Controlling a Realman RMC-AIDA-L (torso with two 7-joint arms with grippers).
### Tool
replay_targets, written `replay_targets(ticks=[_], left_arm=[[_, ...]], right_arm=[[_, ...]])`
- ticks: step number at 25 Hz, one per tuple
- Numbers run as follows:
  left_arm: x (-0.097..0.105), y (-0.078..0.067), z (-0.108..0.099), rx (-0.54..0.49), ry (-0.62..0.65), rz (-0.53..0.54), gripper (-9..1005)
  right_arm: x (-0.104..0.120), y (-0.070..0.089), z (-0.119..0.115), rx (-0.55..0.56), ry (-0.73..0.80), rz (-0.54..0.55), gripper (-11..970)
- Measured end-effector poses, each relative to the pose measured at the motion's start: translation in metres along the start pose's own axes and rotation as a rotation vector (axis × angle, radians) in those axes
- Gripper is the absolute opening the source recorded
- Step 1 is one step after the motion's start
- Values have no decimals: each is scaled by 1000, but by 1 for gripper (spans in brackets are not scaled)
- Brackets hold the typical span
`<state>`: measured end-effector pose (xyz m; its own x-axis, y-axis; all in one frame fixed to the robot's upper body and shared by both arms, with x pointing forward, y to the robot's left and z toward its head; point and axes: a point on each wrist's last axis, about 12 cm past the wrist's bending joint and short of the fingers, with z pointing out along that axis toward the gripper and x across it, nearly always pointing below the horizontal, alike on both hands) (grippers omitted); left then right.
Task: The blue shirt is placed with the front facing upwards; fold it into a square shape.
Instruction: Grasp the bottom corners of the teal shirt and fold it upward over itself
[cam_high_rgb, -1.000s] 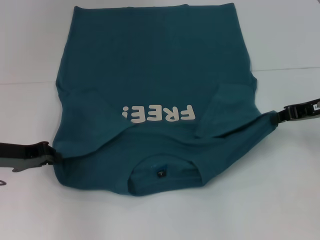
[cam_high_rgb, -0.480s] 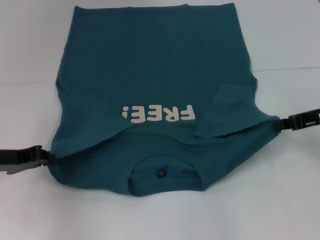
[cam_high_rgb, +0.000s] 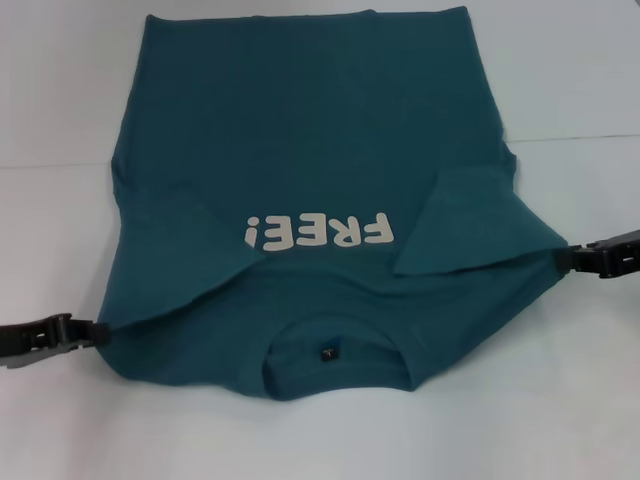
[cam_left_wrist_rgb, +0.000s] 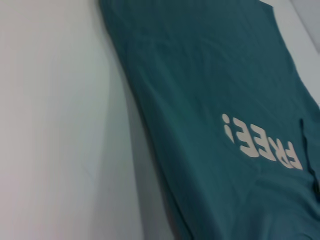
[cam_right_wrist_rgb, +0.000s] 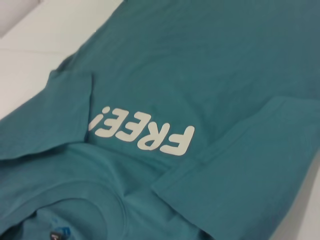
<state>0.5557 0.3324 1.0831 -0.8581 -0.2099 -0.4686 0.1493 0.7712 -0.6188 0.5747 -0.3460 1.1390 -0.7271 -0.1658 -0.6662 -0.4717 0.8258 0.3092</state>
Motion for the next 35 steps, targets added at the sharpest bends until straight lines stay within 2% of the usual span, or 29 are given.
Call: replay_targets(ticks=[11, 19, 26, 35], left_arm=[[5, 1, -2, 31, -14, 16, 60], [14, 3, -4, 56, -23, 68, 59], [21, 3, -9, 100, -53, 108, 58], [46, 10, -12, 167, -64, 141, 58]], right_arm=[[11, -1, -8, -18, -25, 4, 41], [19, -1, -16, -36, -53, -29, 41], [35, 2, -29, -110, -141, -61, 42], [64, 4, -36, -147, -193, -66, 41]])
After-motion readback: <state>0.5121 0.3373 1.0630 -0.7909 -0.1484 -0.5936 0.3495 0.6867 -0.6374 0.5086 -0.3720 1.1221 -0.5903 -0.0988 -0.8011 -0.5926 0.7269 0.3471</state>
